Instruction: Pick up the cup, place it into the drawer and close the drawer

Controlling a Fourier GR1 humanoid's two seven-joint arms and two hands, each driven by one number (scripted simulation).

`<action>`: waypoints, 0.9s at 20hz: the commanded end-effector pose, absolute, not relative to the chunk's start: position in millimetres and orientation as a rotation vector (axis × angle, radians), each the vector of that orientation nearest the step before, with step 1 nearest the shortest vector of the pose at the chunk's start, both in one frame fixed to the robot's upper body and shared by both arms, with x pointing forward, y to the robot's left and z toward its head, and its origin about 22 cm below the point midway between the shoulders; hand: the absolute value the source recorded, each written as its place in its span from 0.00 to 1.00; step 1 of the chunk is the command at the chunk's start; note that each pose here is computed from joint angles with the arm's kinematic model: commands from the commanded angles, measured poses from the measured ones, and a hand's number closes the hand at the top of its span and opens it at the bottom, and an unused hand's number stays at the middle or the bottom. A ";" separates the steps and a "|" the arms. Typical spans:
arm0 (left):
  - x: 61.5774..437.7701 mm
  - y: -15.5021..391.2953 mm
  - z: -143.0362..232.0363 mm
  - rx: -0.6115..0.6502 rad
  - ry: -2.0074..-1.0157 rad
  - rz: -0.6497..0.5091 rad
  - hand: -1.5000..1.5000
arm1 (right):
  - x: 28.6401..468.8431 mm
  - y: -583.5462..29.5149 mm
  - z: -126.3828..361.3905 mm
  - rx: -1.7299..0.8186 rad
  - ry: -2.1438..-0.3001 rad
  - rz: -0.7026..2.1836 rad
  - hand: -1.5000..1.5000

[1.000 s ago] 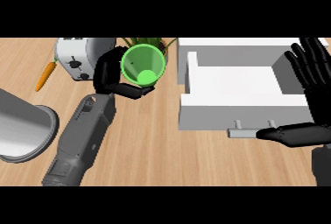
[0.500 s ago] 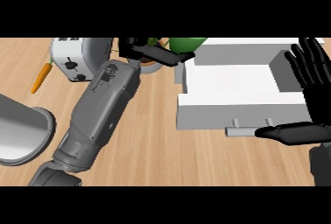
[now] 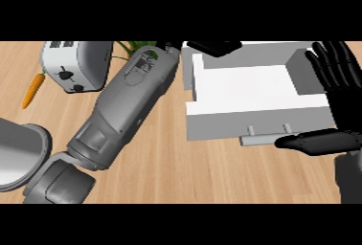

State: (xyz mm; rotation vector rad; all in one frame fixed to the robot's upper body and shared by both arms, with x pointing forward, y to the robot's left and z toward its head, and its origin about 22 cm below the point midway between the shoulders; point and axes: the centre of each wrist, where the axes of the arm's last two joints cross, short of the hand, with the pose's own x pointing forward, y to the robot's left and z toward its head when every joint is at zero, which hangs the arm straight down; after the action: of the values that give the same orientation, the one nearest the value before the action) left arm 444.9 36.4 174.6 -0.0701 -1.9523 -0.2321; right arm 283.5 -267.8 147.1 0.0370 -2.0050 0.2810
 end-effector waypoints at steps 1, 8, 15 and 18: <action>446.1 36.2 150.9 0.042 -1.888 -0.262 1.00 | 287.0 -255.1 146.2 0.065 -2.021 0.307 0.00; 443.9 37.2 129.7 0.028 -1.728 -0.470 1.00 | 295.2 -256.0 164.7 0.128 -2.044 0.340 0.00; 440.7 38.0 119.9 -0.008 -1.718 -0.469 0.00 | 297.0 -237.6 165.7 0.171 -2.063 0.377 0.00; 437.9 42.5 110.7 -0.081 -1.735 -0.365 0.00 | 297.7 -228.1 155.5 0.307 -2.030 0.423 0.00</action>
State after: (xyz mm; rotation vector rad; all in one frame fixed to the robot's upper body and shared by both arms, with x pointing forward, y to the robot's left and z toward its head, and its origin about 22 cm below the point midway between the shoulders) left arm 440.6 40.2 118.1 -0.0243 -1.7309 -0.4188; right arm 296.4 -240.6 160.0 0.2073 -2.0529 0.3862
